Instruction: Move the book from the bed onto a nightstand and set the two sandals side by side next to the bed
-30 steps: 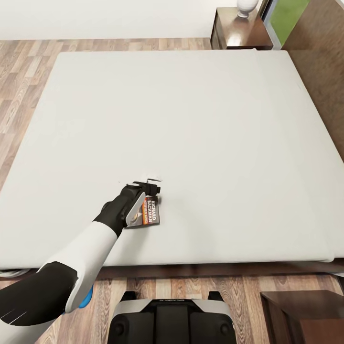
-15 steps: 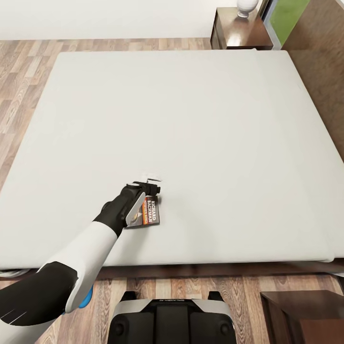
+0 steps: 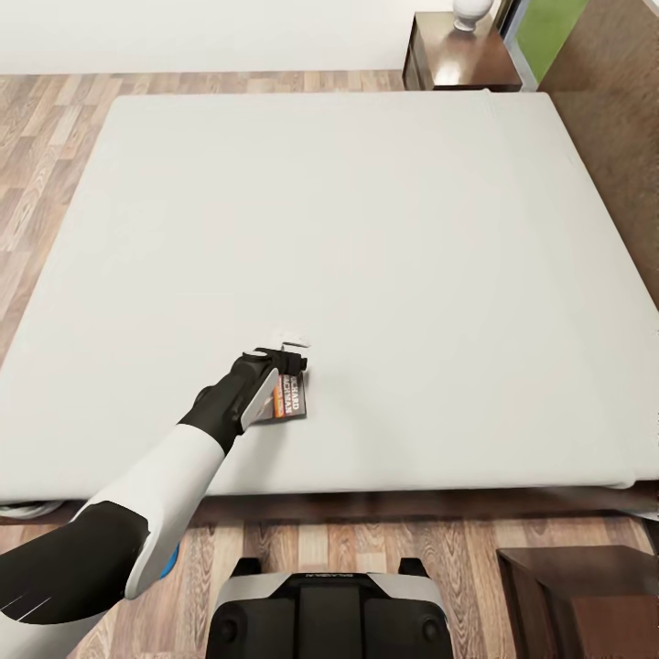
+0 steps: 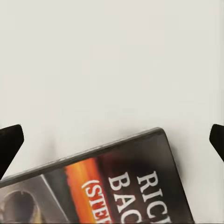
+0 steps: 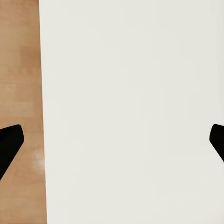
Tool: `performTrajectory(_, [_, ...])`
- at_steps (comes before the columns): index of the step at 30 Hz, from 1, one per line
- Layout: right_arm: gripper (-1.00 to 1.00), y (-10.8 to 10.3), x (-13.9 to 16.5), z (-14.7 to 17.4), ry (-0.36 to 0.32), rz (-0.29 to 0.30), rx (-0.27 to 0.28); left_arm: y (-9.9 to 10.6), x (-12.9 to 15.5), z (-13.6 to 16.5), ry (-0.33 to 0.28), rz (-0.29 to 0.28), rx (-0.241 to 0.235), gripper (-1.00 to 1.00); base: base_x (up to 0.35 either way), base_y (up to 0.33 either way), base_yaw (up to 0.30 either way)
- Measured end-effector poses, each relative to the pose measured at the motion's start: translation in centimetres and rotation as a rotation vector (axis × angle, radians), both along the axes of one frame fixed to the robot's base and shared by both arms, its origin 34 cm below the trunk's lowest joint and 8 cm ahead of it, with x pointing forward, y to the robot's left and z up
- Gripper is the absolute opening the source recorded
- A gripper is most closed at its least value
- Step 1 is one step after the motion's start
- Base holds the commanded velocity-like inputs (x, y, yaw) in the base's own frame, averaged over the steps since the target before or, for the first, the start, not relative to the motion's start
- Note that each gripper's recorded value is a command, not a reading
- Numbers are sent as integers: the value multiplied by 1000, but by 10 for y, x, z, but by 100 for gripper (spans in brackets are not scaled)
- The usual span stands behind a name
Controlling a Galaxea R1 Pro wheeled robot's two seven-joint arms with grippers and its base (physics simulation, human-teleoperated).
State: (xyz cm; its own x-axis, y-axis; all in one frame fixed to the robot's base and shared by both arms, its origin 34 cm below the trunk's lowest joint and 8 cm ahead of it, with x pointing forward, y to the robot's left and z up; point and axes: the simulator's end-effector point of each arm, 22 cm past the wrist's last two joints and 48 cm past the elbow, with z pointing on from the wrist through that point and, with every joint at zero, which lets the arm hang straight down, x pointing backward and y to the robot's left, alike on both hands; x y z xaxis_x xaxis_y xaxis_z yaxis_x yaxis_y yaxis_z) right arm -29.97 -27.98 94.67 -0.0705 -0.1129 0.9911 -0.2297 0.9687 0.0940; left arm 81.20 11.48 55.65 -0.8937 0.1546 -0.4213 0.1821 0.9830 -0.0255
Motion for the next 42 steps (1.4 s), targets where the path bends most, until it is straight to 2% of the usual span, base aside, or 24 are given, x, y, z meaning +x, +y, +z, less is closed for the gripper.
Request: performTrajectory(42, [100,1,0,-1,-1,-1,1,1,0,0,-2,-2,2,100,-30,3,0])
